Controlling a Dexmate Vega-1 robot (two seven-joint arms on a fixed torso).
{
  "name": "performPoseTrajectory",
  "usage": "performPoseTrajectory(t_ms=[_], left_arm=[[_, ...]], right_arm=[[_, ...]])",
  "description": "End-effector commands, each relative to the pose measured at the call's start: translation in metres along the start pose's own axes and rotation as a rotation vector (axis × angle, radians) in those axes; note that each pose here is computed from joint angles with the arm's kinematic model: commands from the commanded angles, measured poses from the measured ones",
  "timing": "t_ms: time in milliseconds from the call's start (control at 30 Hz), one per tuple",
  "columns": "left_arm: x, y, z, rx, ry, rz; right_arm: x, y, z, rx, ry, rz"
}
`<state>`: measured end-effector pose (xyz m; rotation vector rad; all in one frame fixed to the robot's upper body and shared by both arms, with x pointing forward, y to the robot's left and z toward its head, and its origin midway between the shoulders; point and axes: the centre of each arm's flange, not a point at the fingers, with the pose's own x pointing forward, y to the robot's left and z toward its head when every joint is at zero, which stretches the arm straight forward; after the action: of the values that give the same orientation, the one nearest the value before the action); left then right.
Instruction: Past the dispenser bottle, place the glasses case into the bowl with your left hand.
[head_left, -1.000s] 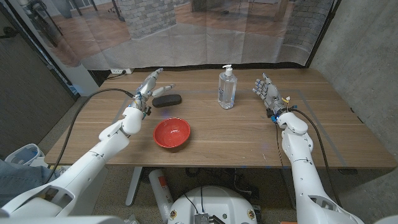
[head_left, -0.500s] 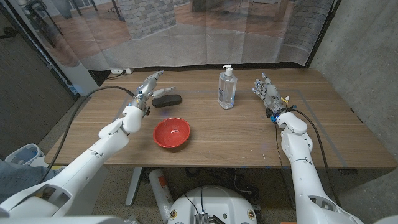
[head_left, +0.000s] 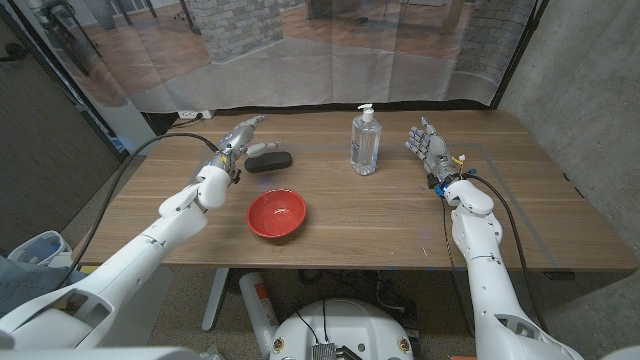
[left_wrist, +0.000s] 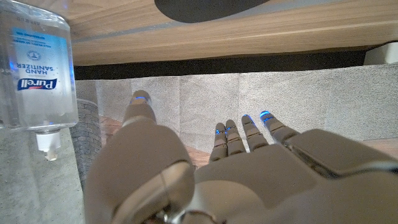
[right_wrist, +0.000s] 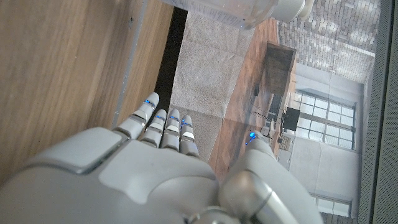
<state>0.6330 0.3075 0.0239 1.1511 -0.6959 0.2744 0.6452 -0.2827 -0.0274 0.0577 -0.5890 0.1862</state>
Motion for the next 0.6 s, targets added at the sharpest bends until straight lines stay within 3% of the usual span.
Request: performPoseTrajectory(t_ms=[33, 600], left_arm=[[0.0054, -0.0065, -0.0011, 0.058, 0.016, -0.044], [0.0024, -0.0089, -0.0073, 0.115, 0.034, -0.099]], right_arm=[[0.0035, -0.001, 0.0013, 0.006, -0.011, -0.008], [0.0132, 0.0012, 0.0006, 0.01, -0.002, -0.012]])
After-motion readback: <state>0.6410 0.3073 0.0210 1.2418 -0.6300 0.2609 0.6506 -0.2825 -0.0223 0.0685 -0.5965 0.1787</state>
